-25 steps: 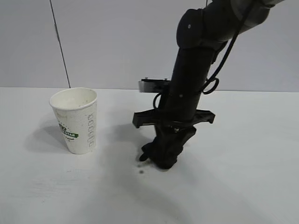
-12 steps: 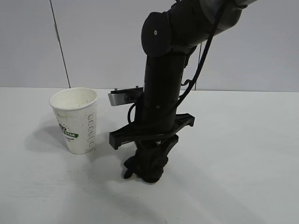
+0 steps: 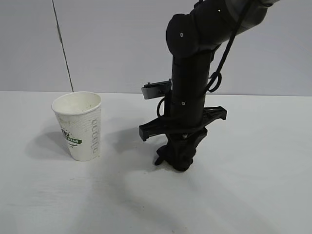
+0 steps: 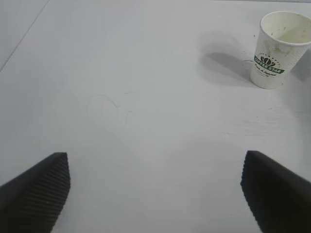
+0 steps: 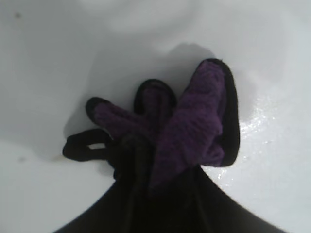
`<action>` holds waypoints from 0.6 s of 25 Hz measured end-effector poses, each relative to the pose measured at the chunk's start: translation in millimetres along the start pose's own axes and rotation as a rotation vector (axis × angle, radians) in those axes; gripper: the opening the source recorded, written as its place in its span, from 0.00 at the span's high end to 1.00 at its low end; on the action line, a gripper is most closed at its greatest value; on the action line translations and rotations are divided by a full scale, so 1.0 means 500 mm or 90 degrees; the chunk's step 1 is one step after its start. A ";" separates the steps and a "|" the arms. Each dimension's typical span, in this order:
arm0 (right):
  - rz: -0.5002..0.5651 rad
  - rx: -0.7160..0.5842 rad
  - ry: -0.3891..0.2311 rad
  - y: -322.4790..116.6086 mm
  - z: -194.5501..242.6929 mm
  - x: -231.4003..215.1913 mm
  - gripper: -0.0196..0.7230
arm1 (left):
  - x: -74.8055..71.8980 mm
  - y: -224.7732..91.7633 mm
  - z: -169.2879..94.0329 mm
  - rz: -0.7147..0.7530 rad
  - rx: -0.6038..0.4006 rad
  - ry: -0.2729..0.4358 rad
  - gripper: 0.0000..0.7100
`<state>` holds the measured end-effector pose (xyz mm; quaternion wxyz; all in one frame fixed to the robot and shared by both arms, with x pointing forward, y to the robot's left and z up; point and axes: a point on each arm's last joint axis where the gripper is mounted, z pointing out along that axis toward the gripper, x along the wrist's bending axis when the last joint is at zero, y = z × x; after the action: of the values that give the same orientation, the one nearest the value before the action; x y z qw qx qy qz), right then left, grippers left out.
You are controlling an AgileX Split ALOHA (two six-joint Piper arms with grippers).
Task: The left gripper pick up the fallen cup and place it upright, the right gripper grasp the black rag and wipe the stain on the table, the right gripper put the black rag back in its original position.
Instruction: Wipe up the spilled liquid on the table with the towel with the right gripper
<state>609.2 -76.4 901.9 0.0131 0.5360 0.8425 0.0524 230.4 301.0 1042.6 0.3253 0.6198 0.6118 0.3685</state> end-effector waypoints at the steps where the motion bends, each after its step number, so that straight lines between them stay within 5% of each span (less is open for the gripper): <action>1: -0.001 0.002 0.030 -0.001 0.000 0.012 0.77 | 0.000 0.000 0.000 0.000 0.000 0.000 0.03; 5: -0.044 -0.006 0.130 -0.005 -0.003 0.080 0.77 | 0.000 0.000 0.000 0.000 0.000 0.000 0.03; 8: -0.057 -0.022 0.147 -0.003 -0.004 0.101 0.77 | 0.000 0.000 0.000 0.000 0.000 0.000 0.03; 11: -0.062 -0.033 0.124 0.000 -0.003 0.093 0.77 | 0.000 0.000 0.000 0.000 0.000 0.000 0.03; 15: -0.058 -0.033 0.017 0.002 0.001 0.055 0.77 | 0.000 0.000 0.000 0.000 0.000 0.000 0.03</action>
<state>598.6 -51.0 902.4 0.0184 0.4962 0.8643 0.0808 230.4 301.0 1042.6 0.3253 0.6198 0.6118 0.3685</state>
